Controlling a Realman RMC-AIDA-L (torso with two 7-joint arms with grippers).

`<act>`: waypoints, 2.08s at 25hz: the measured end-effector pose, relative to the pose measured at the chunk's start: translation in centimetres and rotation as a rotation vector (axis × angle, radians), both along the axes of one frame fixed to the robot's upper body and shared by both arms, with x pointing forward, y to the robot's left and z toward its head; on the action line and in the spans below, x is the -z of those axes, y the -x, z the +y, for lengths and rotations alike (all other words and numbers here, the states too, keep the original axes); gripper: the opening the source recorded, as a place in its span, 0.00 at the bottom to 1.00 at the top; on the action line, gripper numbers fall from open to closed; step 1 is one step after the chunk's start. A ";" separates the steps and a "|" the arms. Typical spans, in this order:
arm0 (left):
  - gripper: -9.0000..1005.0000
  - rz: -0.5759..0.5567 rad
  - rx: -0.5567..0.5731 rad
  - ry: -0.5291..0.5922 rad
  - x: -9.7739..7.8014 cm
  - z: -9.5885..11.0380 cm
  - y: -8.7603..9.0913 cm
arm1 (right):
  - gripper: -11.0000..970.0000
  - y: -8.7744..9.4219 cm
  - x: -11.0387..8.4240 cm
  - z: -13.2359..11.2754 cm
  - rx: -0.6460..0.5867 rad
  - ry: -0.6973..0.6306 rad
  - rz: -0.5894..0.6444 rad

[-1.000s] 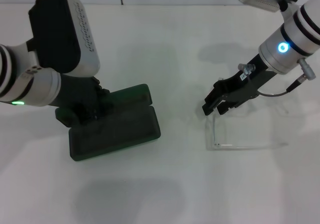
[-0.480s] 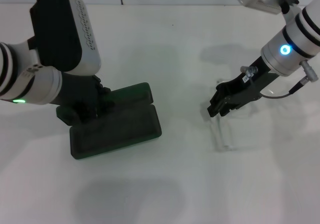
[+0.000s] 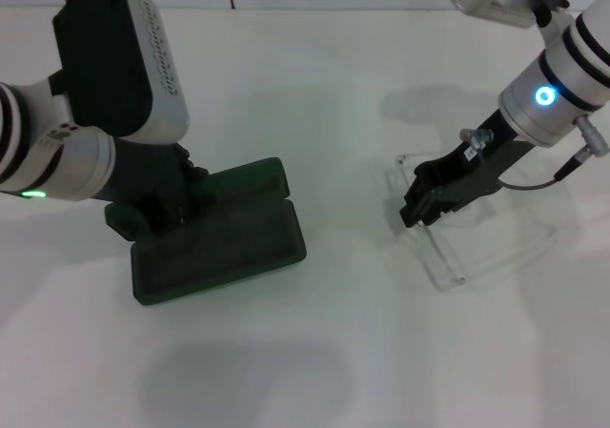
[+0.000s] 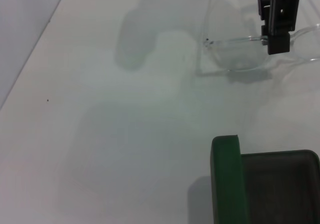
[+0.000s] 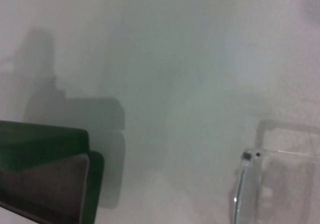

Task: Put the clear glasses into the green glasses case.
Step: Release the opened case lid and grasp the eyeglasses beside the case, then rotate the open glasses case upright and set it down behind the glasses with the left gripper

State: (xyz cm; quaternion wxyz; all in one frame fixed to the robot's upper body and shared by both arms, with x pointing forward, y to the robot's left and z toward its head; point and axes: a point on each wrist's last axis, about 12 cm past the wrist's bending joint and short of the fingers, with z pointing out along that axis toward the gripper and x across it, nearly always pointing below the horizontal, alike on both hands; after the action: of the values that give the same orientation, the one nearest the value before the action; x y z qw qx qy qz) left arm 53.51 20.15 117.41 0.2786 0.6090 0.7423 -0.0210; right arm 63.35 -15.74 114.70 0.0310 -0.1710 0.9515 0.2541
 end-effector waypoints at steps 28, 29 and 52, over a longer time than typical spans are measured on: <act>0.21 0.002 -0.051 0.040 -0.3 0.8 -0.3 | 0.18 -0.3 -2.3 -0.3 -0.141 0.035 -0.180; 0.21 0.003 -0.055 0.052 -0.5 0.8 -0.3 | 0.18 -0.3 -2.5 -0.6 -0.146 0.032 -0.204; 0.21 -0.015 -0.006 0.200 -2.1 -1.8 -0.6 | 0.06 6.7 -9.6 -7.5 -0.408 -0.111 -0.945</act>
State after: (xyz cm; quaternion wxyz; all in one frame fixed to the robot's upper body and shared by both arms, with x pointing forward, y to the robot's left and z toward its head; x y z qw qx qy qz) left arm 54.06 18.32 119.51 0.3438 0.5762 0.7360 -0.0897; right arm 56.70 -23.23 124.30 0.4161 -0.4473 0.7659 0.2002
